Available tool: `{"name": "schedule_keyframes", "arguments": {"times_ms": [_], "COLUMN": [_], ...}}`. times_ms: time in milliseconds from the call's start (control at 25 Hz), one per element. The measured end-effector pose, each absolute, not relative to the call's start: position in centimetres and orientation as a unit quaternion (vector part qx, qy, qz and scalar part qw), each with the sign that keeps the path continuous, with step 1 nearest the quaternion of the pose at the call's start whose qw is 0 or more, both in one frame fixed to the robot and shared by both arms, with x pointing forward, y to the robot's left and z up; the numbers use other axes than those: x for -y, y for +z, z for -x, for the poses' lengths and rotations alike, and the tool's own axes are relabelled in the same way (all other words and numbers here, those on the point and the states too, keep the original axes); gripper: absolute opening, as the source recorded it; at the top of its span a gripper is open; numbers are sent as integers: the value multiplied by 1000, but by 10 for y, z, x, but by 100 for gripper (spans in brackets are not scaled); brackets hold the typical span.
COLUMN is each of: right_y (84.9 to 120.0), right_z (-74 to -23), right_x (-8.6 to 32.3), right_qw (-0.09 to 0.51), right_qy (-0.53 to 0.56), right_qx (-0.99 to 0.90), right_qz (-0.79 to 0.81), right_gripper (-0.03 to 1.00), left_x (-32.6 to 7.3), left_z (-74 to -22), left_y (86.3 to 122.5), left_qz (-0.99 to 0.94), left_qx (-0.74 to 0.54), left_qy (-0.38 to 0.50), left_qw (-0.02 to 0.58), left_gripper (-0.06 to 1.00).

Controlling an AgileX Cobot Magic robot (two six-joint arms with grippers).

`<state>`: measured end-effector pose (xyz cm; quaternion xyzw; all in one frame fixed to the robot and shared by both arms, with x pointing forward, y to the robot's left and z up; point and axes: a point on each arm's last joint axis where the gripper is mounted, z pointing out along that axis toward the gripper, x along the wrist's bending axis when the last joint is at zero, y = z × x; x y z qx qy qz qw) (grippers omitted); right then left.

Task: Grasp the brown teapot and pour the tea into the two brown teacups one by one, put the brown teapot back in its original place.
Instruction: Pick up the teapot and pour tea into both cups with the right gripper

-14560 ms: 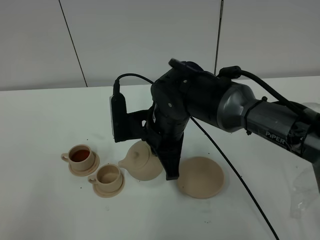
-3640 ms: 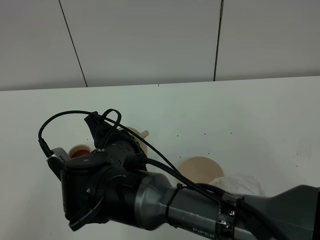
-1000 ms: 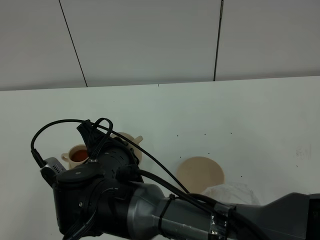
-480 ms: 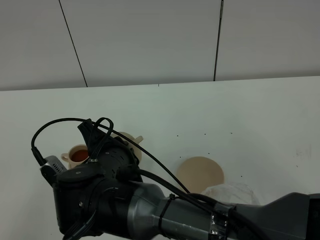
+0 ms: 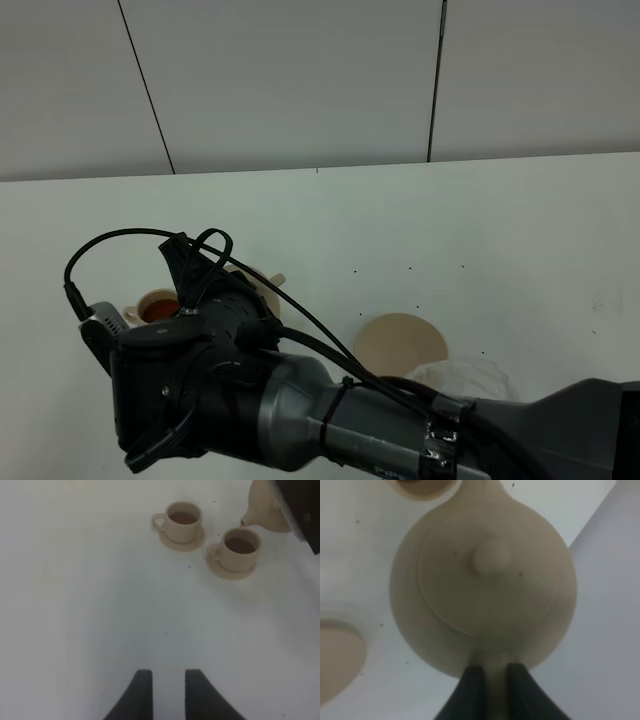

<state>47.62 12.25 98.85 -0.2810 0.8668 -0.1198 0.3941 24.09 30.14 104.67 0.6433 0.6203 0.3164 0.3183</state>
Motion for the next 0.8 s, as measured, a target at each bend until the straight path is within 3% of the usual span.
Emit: {"name": "schedule_keyframes", "arguments": {"times_ms": [800], "right_y": [1017], "right_z": [-497], "right_x": [-102], "right_qw": [359], "right_qy": [-43], "right_qx": [-901], "right_qz": [239], "right_gripper": [10], "left_x": [-301], "left_z": [-241], "left_y": [1047], "left_qz": [-643], "left_qx": [-620], "left_qy": [316], "left_qw": [318], "left_gripper": [23]}}
